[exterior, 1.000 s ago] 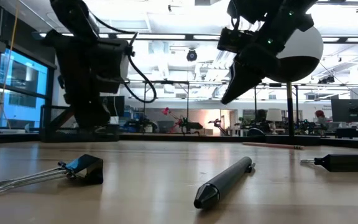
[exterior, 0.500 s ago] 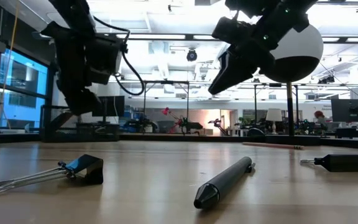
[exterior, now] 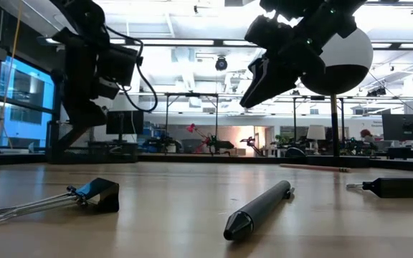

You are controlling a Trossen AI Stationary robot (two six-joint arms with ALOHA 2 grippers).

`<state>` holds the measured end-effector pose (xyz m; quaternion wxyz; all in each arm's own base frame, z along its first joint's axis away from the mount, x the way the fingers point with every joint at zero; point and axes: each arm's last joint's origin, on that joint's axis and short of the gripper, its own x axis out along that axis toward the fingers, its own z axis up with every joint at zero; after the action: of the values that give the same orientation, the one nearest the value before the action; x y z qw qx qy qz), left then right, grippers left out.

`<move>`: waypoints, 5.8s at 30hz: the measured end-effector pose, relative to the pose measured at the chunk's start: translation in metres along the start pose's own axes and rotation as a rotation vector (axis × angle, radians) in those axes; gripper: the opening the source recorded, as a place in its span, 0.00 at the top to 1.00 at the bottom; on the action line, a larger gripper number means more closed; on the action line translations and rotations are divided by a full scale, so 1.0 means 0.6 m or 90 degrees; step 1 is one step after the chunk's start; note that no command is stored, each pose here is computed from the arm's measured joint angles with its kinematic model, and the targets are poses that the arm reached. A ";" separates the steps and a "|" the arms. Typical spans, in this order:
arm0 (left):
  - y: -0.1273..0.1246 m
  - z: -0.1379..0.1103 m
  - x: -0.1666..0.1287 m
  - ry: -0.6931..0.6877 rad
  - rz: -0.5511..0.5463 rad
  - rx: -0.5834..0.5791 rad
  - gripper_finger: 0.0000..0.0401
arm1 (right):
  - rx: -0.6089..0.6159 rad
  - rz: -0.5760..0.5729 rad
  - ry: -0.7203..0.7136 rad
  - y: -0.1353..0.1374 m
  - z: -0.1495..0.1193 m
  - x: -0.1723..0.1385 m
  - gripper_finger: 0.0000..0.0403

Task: Pick and place office supplies into organizer
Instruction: Put the black binder clip into the black desk organizer

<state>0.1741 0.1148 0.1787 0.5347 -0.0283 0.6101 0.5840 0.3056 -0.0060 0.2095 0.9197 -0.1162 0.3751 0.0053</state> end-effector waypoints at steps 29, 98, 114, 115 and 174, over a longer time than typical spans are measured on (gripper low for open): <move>-0.011 -0.009 0.023 -0.027 0.022 0.040 0.36 | 0.019 0.012 -0.007 0.001 0.001 0.000 0.68; -0.182 -0.084 -0.269 -0.801 -0.912 0.060 0.67 | 0.379 0.160 0.200 0.217 -0.025 -0.051 0.56; -0.195 -0.169 -0.308 -0.834 -0.975 0.194 0.67 | 0.563 0.095 0.231 0.272 0.020 -0.004 0.51; -0.196 -0.172 -0.308 -0.832 -0.975 0.202 0.67 | 0.560 0.086 0.241 0.273 0.028 -0.003 0.51; -0.209 -0.193 -0.291 -0.784 -0.927 0.321 0.67 | 0.741 -0.184 0.552 0.304 0.001 0.070 0.52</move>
<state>0.2596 -0.1142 0.1832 0.9783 0.0267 0.1652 -0.1221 0.3185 0.1682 0.1423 0.5932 0.3500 0.6280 -0.3622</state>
